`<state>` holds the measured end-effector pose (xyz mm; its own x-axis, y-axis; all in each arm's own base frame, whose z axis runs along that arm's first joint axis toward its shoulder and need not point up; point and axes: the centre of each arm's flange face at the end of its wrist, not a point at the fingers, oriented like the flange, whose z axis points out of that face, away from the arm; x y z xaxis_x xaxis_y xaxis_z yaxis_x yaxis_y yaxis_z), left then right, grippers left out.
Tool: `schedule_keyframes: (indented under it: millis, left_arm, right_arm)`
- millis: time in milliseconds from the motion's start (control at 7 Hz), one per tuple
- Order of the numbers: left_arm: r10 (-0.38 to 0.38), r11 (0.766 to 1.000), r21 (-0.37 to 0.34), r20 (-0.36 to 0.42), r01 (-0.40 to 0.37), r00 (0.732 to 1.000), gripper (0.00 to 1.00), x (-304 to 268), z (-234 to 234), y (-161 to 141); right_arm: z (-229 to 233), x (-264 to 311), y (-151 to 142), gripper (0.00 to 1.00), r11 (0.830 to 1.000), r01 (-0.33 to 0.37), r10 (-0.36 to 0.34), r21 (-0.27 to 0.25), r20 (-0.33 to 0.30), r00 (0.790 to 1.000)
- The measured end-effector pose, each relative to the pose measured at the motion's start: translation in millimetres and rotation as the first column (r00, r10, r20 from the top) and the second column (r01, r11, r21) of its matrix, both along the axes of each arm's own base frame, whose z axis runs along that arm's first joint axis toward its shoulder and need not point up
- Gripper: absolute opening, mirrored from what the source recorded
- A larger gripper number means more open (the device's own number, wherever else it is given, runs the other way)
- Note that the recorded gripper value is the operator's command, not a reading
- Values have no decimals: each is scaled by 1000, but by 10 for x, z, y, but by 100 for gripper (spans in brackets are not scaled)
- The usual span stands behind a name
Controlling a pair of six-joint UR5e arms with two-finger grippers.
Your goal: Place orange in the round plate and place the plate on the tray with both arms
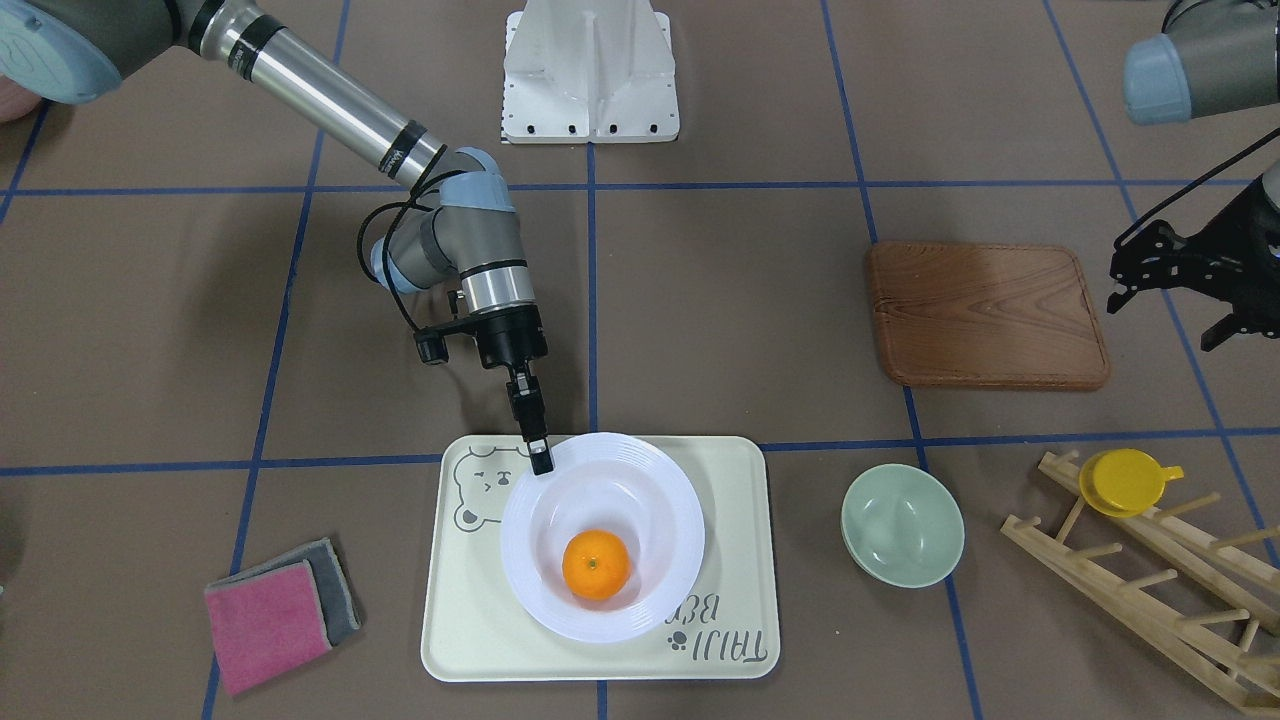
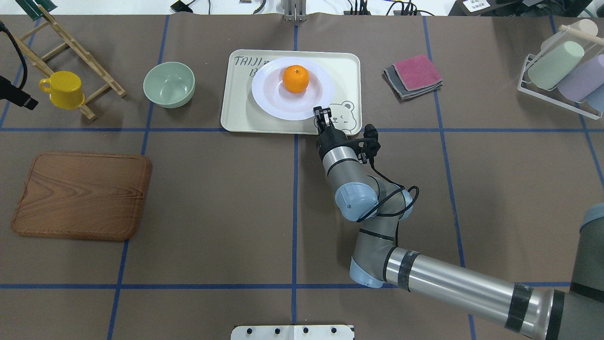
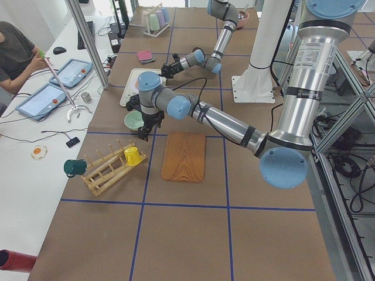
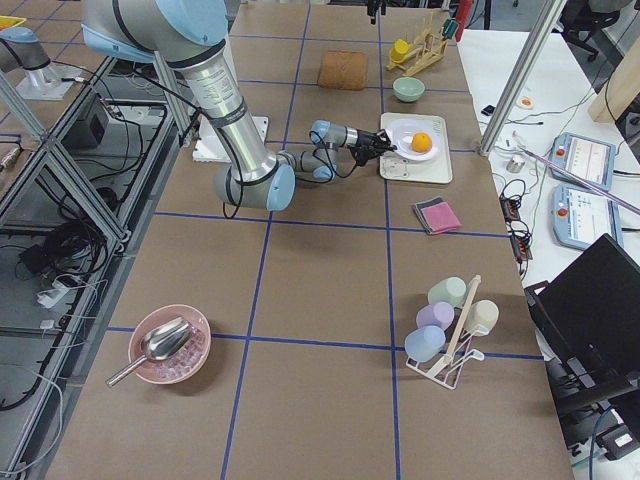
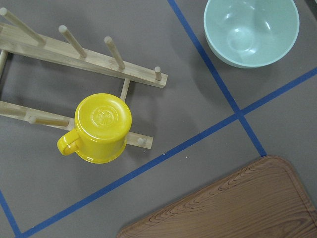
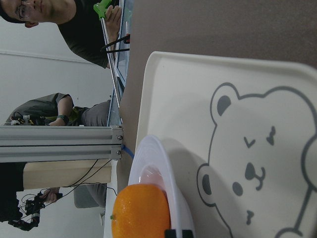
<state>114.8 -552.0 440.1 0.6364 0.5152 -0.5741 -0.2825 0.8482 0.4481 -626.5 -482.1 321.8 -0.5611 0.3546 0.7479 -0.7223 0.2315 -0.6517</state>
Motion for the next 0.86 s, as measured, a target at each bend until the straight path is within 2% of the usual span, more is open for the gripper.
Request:
schedule_keyframes:
  millis: [143, 286, 571, 857]
  left_arm:
    - [25, 999, 21, 22, -26, 999, 99, -142, 94, -45]
    - [49, 998, 42, 43, -51, 998, 99, -323, 204, -87]
    - [58, 997, 53, 54, -61, 997, 99, -698, 440, -128]
    - [60, 998, 36, 23, -60, 998, 99, -855, 572, -60]
  right_arm:
    - [-15, 15, 7, 84, 1000, 1, -1, 3, 3, 1000]
    - [-46, 39, 19, 100, 1000, 2, -2, 8, 10, 1000]
    - [-24, 264, 133, 100, 999, 24, -25, 33, 16, 1000]
    - [62, 732, 464, 100, 986, 111, -102, 122, -72, 992]
